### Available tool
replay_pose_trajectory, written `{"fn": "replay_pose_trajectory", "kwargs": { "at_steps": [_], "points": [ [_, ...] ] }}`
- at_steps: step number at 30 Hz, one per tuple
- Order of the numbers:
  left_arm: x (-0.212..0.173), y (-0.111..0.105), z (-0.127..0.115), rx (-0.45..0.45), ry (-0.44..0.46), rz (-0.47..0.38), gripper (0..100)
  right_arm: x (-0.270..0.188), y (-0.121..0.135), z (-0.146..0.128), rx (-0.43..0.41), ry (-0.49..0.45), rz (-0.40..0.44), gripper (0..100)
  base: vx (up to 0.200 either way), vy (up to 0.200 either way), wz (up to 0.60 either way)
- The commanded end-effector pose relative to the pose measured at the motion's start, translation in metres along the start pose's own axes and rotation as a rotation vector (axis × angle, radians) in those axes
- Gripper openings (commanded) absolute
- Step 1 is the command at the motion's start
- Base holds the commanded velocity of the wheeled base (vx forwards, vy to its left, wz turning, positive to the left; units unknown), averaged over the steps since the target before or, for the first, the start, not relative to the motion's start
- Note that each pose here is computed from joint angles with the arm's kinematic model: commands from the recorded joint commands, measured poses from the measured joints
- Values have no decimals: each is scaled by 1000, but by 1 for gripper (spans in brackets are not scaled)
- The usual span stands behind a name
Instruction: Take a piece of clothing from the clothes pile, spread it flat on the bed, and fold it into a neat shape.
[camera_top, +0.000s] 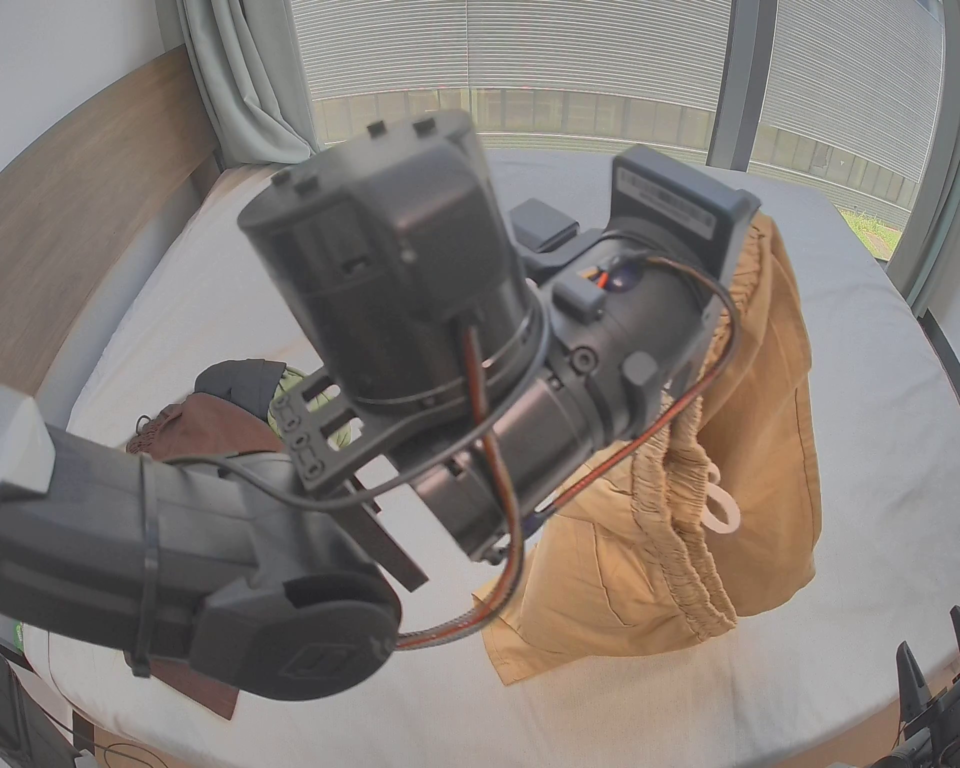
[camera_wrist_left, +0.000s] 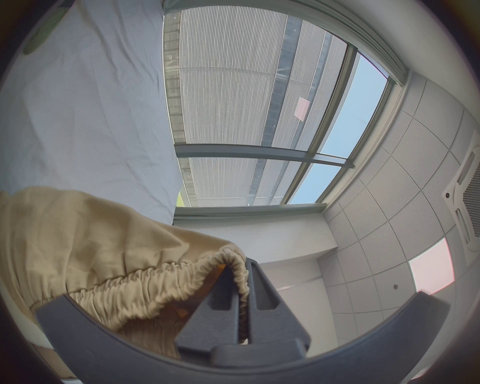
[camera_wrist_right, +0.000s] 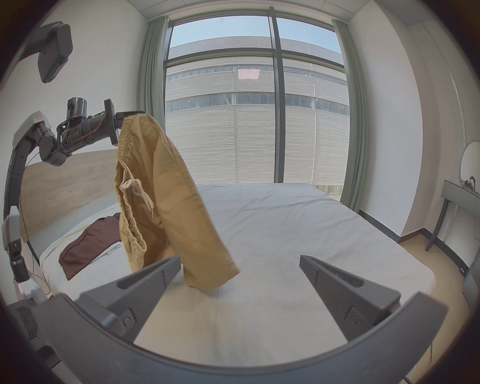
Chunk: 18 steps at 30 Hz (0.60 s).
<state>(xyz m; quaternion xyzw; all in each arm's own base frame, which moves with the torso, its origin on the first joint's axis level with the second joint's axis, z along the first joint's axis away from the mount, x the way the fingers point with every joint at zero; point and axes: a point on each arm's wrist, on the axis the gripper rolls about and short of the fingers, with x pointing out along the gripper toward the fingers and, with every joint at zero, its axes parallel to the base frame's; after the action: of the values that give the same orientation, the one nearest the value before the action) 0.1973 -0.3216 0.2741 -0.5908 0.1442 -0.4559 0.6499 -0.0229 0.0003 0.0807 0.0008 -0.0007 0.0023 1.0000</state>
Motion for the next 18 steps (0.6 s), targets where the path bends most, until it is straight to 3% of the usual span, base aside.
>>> {"fn": "replay_pose_trajectory", "kwargs": {
  "at_steps": [1, 4, 8, 18],
  "points": [
    [-10, 9, 21, 21, -44, 52, 0, 0, 0, -5, 0, 1, 0, 100, 0, 0, 0],
    [-20, 30, 39, 57, -75, 127, 0, 0, 0, -5, 0, 1, 0, 100, 0, 0, 0],
    [-37, 58, 44, 111, -76, 232, 0, 0, 0, -5, 0, 1, 0, 100, 0, 0, 0],
    [-62, 81, 54, 136, -113, 269, 0, 0, 0, -5, 0, 1, 0, 100, 0, 0, 0]
  ]
}}
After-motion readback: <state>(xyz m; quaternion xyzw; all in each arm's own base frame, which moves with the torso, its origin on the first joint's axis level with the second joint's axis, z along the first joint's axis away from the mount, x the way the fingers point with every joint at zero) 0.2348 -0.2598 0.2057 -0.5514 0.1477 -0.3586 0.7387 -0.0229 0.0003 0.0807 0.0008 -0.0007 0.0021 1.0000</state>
